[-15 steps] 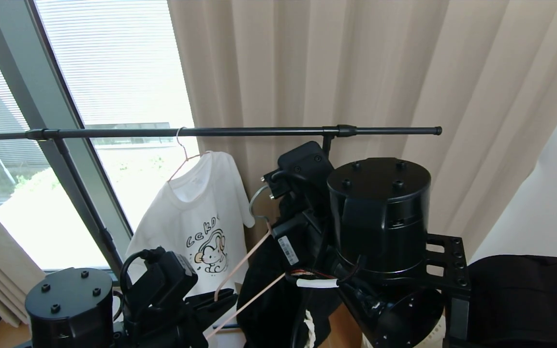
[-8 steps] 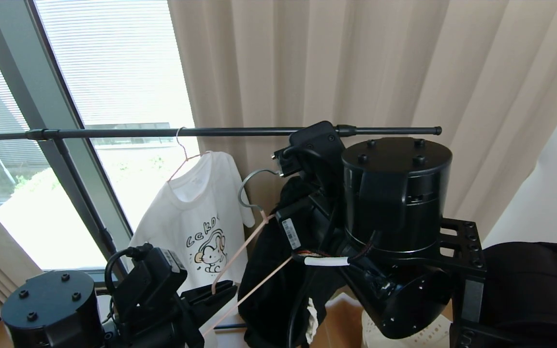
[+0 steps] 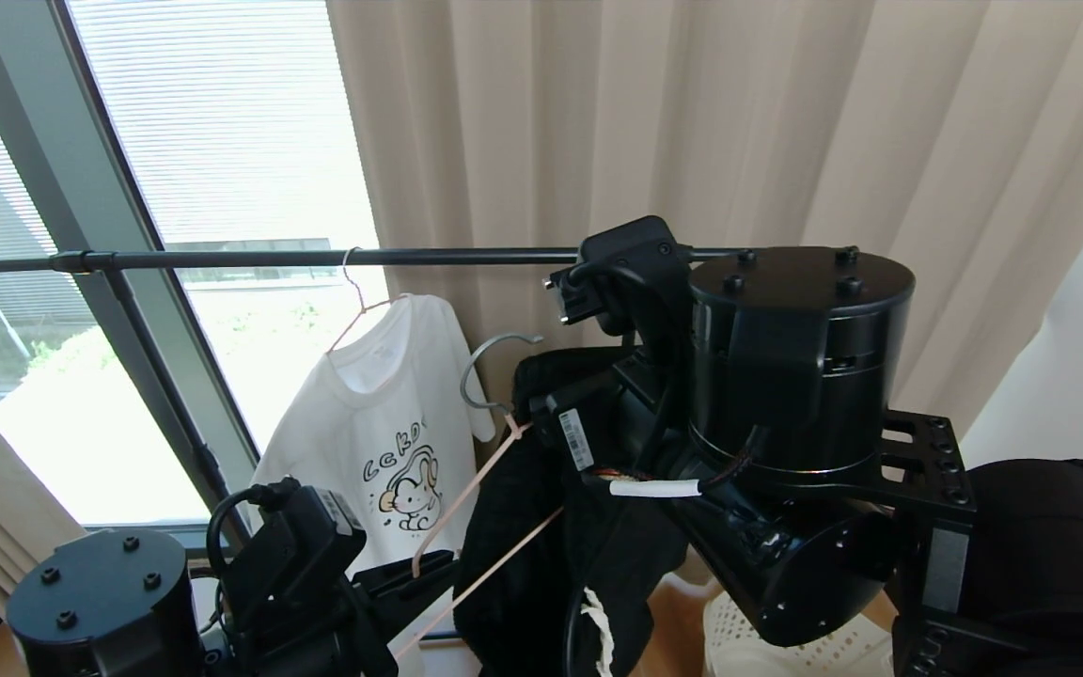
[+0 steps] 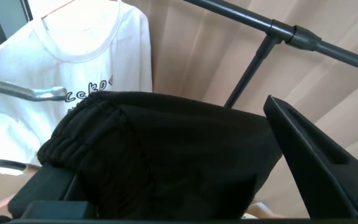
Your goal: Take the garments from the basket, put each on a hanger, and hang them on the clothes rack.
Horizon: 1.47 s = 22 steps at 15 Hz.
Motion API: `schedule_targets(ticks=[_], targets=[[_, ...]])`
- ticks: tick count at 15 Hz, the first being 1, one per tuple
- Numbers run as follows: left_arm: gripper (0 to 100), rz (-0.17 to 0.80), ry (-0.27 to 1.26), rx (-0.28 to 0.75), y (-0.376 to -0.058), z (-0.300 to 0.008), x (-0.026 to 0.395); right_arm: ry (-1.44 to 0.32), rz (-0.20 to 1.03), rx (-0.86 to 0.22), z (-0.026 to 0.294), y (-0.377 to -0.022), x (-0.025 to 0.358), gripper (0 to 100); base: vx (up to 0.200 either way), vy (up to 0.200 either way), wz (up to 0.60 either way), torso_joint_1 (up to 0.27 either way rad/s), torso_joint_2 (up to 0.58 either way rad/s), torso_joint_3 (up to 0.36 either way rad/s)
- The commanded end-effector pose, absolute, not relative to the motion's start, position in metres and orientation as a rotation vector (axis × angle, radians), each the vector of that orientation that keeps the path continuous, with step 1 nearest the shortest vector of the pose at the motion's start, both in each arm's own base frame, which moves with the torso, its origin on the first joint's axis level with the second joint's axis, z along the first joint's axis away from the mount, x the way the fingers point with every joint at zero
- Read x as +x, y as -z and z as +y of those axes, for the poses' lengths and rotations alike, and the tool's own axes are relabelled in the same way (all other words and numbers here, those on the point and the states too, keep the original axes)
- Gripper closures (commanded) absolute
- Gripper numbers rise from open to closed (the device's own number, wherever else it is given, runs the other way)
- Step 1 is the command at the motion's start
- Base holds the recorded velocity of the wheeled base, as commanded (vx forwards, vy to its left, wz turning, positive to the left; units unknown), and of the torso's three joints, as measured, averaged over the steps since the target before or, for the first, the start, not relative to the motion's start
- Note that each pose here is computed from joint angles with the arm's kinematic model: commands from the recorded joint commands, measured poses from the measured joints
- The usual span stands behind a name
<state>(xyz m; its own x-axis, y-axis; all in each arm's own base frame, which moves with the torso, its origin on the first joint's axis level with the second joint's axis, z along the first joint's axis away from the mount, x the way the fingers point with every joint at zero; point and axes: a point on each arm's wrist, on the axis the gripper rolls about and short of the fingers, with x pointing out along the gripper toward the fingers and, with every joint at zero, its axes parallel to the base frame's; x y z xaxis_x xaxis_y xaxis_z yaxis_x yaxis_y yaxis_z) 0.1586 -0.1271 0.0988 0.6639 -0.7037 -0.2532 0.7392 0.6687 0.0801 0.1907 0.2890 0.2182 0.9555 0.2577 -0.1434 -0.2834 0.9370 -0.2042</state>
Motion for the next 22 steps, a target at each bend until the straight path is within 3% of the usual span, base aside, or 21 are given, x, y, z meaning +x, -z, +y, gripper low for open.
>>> schedule_targets(ticks=[1, 22], targets=[[100, 0.214, 0.821, 0.184, -0.097, -0.127, 0.159, -0.273, 0.109, -0.217, 0.287, -0.222, 0.191, 0, 0.0, 0.0, 0.0, 0.0, 0.0, 0.0], [100, 0.128, 0.786, 0.089, -0.103, -0.13, 0.168, -0.257, 0.113, -0.218, 0.283, -0.221, 0.195, 0, 0.0, 0.0, 0.0, 0.0, 0.0, 0.0]])
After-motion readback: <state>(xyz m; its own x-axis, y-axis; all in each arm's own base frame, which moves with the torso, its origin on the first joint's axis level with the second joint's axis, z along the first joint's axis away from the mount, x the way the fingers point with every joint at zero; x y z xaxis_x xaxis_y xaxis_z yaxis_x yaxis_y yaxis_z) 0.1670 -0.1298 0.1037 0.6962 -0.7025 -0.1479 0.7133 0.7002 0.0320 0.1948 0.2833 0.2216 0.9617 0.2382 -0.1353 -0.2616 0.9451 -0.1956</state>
